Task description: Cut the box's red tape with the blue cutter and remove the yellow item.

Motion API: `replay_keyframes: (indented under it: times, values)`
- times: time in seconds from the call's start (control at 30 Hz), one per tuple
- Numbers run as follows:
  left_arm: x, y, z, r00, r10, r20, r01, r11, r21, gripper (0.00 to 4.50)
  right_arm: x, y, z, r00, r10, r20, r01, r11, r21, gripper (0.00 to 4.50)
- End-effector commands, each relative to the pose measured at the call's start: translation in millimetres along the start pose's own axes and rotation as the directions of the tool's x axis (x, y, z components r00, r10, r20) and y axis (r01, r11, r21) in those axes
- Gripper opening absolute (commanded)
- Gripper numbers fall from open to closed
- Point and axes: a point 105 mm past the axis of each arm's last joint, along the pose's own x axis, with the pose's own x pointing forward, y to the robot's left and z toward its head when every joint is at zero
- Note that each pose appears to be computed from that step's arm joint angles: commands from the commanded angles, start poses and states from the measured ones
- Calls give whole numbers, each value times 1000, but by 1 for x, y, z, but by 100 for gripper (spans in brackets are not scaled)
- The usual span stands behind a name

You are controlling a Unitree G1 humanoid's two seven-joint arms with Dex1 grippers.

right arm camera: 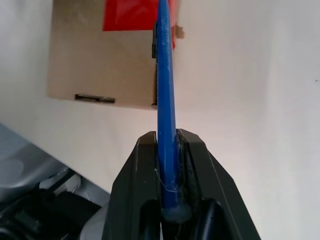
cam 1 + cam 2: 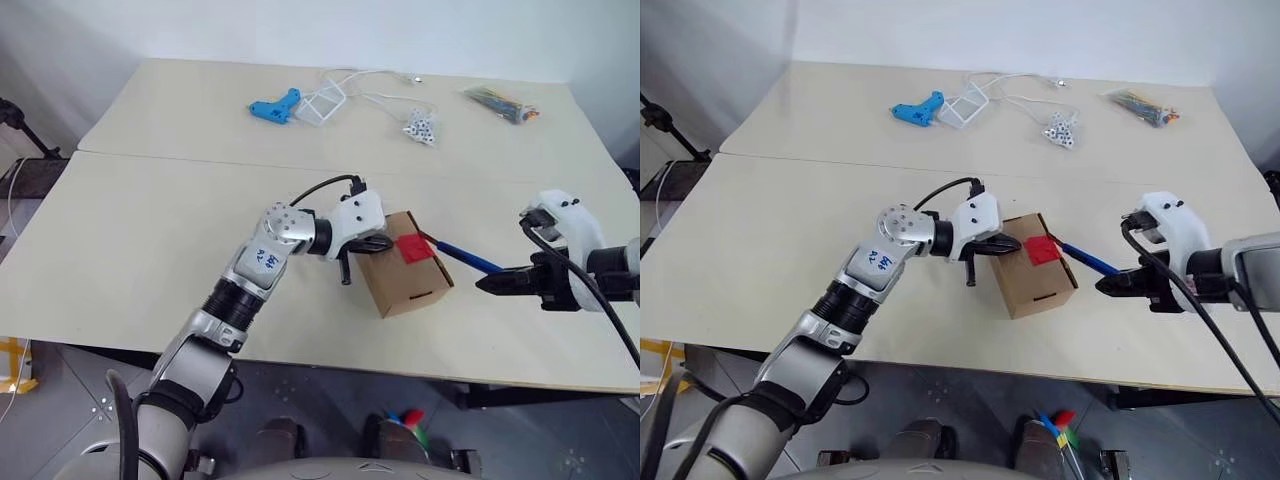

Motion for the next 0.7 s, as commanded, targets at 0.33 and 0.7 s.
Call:
replay_keyframes:
  times: [0.33,0.7]
  values:
    - [9,-17,-14,999,-26,-33,25,999,-47,0,-4,0,-10,988,45,-145,-41,999,27,18]
    - [7,-17,-15,999,-21,-41,19,999,-49,0,1,-11,-7,981,46,-188,-34,997,63,18]
